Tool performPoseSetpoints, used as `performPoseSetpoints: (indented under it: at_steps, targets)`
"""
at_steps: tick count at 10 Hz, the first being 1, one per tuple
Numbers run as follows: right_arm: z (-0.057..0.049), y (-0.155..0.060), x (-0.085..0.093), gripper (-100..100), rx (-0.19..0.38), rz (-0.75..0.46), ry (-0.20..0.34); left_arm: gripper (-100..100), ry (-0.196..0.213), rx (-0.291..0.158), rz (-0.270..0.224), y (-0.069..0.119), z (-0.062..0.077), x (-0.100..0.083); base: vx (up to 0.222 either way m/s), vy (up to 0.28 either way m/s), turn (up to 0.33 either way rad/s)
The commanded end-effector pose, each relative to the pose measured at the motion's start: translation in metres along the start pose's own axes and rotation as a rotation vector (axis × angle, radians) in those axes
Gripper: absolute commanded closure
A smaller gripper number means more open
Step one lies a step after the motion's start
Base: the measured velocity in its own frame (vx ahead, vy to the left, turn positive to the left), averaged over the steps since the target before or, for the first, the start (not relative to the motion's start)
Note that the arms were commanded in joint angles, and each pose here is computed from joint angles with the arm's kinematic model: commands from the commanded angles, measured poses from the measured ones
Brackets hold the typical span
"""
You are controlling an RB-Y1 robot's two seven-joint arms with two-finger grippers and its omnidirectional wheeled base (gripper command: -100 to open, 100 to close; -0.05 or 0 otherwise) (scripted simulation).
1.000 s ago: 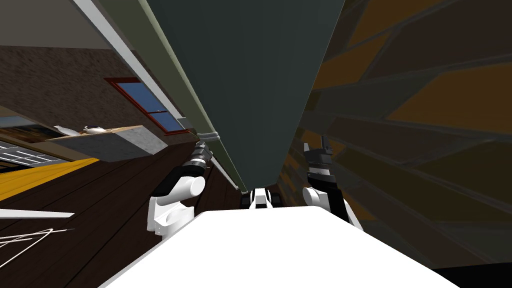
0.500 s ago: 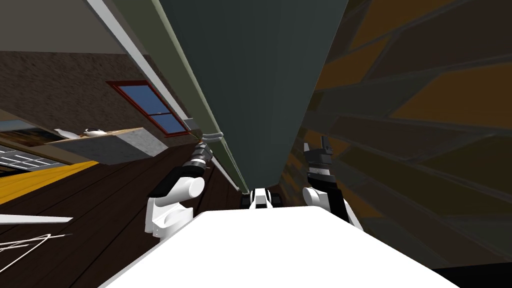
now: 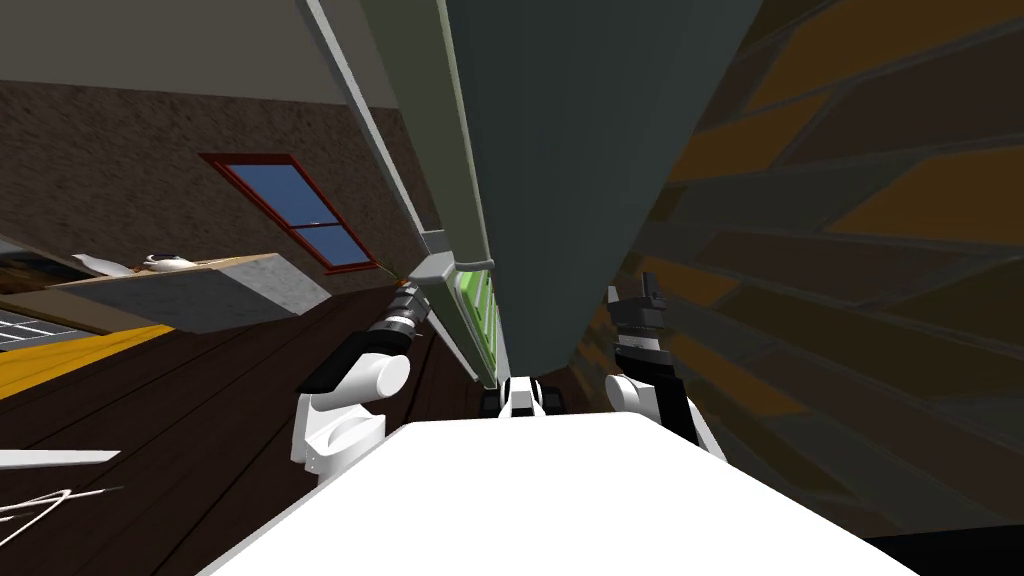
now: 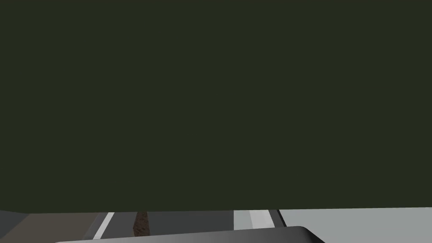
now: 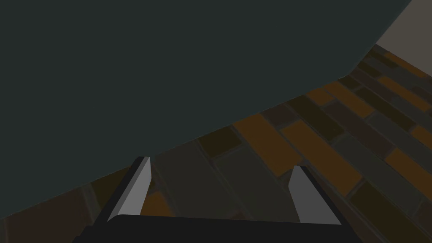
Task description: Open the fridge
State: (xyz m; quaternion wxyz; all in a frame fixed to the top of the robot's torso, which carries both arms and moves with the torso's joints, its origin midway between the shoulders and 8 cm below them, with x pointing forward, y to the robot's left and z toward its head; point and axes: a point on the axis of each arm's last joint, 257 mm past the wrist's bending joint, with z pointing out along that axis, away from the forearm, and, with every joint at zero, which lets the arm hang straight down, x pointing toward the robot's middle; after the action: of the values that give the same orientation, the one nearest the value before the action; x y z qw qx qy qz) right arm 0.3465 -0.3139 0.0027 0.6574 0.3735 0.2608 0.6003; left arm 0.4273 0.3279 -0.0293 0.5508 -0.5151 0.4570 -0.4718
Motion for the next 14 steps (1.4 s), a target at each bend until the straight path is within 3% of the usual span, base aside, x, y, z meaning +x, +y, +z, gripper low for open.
performPoseSetpoints:
  at_steps: [1, 10, 11, 13, 14]
  targets:
    - [0.000, 0.000, 0.000, 0, 0.000, 0.000, 0.000, 100, 0.041, 0.006, -0.007, -0.003, 0.002, 0.013, -0.027, 0.289, -0.094]
    - [0.000, 0.000, 0.000, 0, 0.000, 0.000, 0.000, 100, 0.162, 0.003, -0.014, -0.005, 0.000, 0.052, -0.013, 0.286, -0.088]
    - [0.000, 0.000, 0.000, 0, 0.000, 0.000, 0.000, 100, 0.143, 0.009, -0.007, -0.005, -0.001, 0.045, -0.017, 0.156, -0.057]
    - [0.000, 0.000, 0.000, 0, 0.000, 0.000, 0.000, 100, 0.195, 0.011, -0.014, -0.006, 0.001, 0.063, 0.011, 0.271, -0.096]
    - [0.000, 0.000, 0.000, 0, 0.000, 0.000, 0.000, 100, 0.195, 0.011, -0.014, -0.006, 0.001, 0.063, 0.014, 0.329, -0.091]
